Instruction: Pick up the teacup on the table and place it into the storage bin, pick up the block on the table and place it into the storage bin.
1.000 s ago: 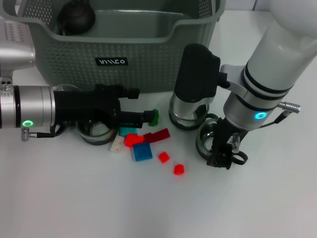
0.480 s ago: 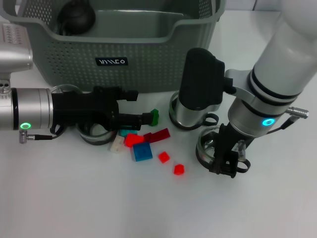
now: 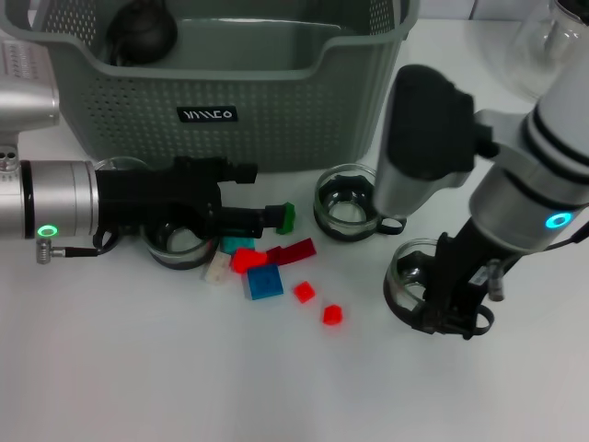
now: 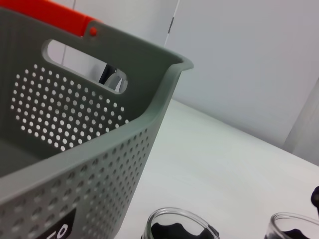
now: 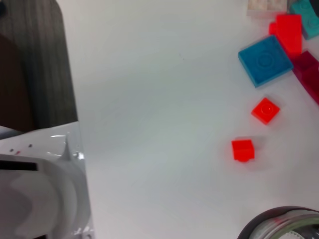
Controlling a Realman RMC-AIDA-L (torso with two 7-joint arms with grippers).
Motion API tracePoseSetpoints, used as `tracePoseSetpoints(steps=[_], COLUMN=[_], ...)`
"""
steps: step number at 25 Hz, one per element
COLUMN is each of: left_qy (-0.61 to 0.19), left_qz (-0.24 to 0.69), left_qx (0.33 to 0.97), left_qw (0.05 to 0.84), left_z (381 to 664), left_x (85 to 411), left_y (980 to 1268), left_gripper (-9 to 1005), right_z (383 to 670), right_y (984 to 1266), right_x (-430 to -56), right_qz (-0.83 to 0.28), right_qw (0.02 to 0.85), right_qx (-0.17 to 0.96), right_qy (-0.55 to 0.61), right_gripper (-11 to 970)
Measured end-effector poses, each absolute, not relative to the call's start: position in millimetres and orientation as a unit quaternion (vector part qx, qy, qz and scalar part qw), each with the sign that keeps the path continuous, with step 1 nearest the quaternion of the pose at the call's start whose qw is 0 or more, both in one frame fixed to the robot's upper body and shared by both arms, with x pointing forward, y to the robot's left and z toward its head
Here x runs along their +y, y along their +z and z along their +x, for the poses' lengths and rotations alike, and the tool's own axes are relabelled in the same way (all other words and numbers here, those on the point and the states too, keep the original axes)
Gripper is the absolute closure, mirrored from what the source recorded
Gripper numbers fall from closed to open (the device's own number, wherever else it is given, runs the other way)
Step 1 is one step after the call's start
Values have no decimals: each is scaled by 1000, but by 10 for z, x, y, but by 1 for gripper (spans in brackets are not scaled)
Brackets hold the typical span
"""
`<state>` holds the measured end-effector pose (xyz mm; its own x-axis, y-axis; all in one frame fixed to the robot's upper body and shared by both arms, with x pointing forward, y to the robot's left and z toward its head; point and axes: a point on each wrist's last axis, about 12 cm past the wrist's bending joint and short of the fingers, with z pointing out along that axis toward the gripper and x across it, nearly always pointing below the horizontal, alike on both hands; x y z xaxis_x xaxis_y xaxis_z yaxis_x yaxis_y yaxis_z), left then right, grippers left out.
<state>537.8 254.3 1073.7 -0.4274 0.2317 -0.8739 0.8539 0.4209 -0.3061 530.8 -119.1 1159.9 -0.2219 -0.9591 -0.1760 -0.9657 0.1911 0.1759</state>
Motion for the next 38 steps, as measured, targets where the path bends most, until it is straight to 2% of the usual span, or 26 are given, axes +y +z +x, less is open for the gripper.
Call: tracePoseSetpoints(steps=[6,9,17,24,28,32,38], left_qy=[-395,-393,-393,-414,-419,-417,-416], left_qz=[359,357,359,366,366,373,377], left_qx=[744,746,750,743,741,737,733], left_qw=[402,403,393,378,376,380,385], left_z=[5409,5405,5352,5254,5235,5250,5264], left_x=[2563,2575,2626,2638,2627,2609,2603], left_y=[10769,10757,10726,10714,10708,10720,10732], left_gripper=[137,138,137,138,138,137,137], right_z=[5380,5439,5597,5668,5820,6108,6481], right_y=[11731,11902,12551,13008,13310,13368,13208], right_x=[-1341,-1451,-1601,-1504,-1396,-1196,-809], right_qz=[-611,-602,-567,-552,-533,-502,-500], right_qw=[22,42,150,231,293,330,373], right_qx=[776,775,765,732,717,745,764], right_qy=[154,188,265,326,342,289,166], right_gripper=[900,896,885,875,870,864,856])
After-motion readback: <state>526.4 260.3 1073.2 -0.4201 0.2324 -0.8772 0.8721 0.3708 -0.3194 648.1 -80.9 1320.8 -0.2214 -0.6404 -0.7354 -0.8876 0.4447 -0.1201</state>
